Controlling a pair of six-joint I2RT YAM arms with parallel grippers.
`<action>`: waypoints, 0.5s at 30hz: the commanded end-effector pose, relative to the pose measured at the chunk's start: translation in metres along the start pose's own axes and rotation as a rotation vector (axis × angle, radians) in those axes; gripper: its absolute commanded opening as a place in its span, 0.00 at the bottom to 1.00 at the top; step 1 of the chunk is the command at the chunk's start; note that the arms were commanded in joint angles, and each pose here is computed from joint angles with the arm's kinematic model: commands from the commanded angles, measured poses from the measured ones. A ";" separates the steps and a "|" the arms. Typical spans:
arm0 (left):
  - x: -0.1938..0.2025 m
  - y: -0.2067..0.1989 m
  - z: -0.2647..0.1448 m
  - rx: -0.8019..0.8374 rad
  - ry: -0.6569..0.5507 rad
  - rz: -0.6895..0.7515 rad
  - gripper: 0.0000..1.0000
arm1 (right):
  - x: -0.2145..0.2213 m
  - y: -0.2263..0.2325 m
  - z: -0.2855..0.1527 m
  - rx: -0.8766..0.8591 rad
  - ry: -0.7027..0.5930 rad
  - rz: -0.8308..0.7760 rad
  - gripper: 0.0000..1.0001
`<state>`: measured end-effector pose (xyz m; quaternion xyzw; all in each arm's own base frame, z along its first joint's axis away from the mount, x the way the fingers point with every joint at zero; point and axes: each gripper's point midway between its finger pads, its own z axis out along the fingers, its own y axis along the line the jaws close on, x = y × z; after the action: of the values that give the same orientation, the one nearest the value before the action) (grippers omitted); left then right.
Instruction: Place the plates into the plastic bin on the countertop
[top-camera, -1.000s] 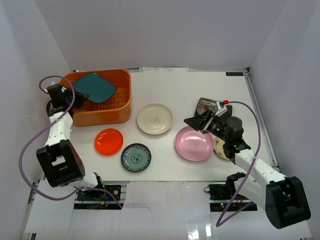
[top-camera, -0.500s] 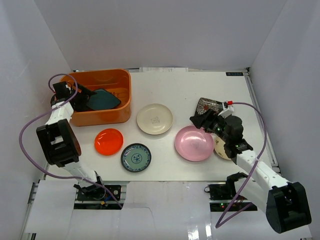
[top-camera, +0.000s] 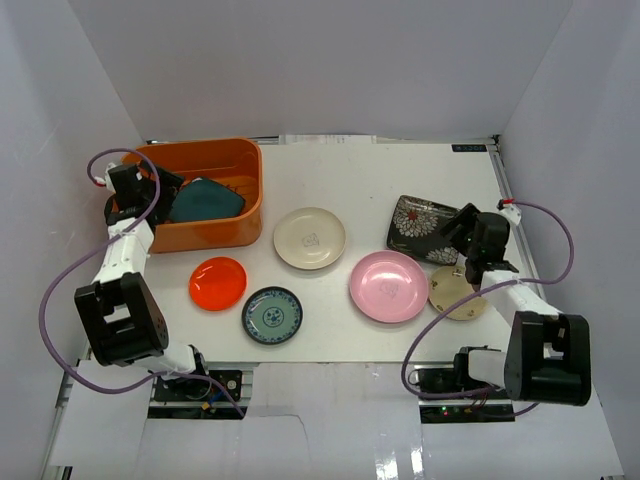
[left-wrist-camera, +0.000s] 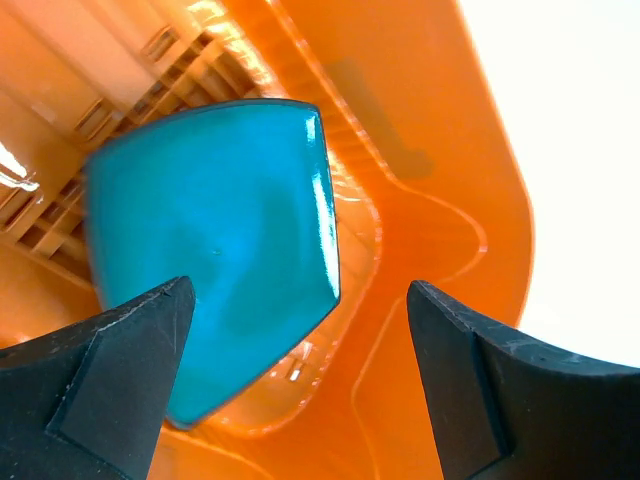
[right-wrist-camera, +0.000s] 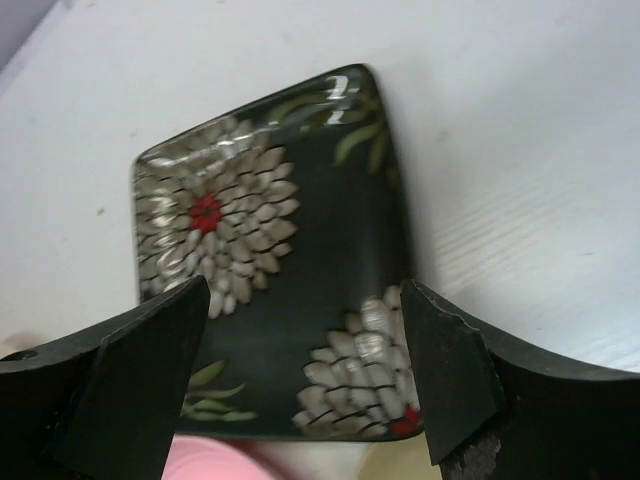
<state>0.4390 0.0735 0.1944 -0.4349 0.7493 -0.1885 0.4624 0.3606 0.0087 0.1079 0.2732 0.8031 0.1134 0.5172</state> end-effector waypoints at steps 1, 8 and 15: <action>0.007 0.007 -0.003 -0.019 -0.006 -0.035 0.98 | -0.022 -0.020 0.013 0.037 -0.019 0.045 0.83; 0.010 -0.023 -0.027 0.094 -0.023 0.037 0.98 | 0.008 -0.039 0.045 -0.059 0.176 0.169 0.72; 0.030 -0.084 -0.072 0.309 -0.029 0.183 0.98 | 0.038 -0.027 0.069 -0.226 0.316 0.288 0.49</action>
<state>0.4191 0.0222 0.2299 -0.3667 0.7486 -0.2284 0.5030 0.3951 -0.0249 0.0311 0.3318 0.8208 0.2346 0.4015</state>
